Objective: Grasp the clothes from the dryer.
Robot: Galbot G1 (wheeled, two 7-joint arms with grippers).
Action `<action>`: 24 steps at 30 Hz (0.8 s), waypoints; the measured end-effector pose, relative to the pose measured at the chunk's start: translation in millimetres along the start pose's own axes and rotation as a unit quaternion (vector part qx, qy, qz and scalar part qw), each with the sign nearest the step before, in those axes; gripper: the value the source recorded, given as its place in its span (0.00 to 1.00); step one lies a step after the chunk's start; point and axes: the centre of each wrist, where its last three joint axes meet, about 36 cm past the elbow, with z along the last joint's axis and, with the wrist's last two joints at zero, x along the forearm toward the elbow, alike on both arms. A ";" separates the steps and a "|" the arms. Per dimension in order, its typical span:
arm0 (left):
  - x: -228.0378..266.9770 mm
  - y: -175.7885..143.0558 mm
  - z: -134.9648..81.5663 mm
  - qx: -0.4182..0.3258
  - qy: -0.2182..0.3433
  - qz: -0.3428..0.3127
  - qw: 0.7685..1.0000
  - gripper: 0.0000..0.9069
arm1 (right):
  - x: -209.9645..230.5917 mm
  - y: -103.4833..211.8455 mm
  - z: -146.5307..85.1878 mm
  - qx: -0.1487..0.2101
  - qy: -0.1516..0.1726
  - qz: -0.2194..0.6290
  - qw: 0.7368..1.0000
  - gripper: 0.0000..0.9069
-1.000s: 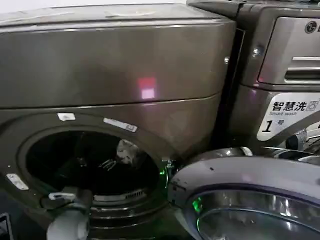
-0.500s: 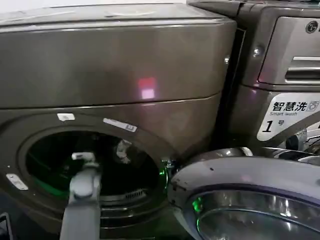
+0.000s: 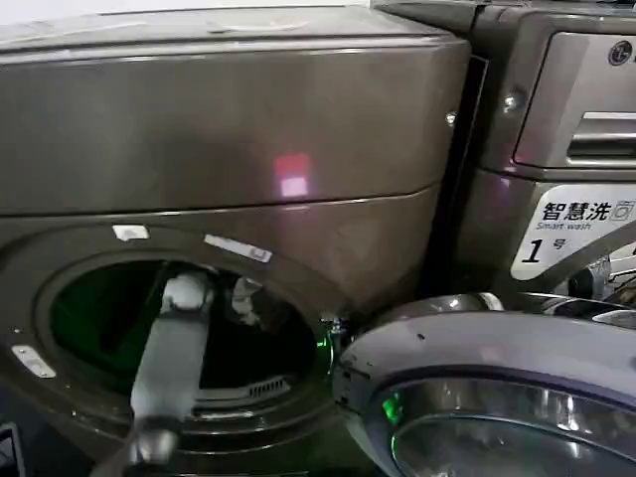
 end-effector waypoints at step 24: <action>-74.6 31.4 -30.1 -0.331 0.151 0.312 0.878 1.00 | 4.3 -2.5 -12.3 0.014 0.001 -0.006 1.000 1.00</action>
